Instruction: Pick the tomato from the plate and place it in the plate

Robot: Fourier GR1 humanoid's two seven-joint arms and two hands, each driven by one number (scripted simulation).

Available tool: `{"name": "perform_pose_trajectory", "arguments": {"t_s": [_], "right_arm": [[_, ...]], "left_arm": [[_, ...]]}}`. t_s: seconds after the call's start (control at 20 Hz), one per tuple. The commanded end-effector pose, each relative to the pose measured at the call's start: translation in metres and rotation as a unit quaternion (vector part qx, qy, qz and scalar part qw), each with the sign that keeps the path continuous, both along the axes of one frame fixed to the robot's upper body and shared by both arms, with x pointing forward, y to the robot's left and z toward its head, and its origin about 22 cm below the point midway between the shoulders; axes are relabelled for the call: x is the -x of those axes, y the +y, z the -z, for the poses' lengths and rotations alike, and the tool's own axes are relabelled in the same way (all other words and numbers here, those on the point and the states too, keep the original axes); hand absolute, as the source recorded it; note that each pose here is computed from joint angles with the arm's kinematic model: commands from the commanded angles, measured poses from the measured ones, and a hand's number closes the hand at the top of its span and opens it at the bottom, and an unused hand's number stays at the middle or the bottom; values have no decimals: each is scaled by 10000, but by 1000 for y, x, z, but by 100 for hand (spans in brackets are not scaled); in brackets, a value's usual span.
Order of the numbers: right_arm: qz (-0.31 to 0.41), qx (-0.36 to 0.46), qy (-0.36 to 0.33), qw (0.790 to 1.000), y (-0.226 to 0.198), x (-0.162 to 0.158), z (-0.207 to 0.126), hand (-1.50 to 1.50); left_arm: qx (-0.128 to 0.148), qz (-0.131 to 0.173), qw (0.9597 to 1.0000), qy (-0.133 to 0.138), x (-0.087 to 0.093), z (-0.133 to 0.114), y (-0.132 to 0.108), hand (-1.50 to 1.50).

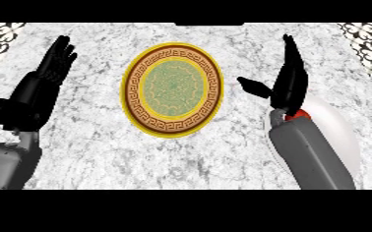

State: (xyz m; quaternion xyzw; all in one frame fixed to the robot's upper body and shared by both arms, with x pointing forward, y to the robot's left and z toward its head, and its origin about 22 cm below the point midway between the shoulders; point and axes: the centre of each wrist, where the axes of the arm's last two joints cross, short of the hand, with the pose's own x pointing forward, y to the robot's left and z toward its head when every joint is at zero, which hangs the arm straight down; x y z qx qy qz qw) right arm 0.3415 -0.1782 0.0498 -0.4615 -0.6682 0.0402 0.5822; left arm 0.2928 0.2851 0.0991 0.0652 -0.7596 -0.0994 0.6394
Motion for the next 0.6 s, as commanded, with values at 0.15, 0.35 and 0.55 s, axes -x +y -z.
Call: {"name": "perform_pose_trajectory", "arguments": {"t_s": [0.15,0.35,0.55], "right_arm": [[783,578,2202,9706,-12,-16,-33,-150],[819,797,3460,9312,-2,-19,-54,-150],[675,577,4457,8908,14,-19,-73,-150]], "left_arm": [[-82,-124,9999,52,2,6,12,0],[-10,-169,9999,32,0,0,9,0],[26,-78,10000,21,1,-2,3,0]]}}
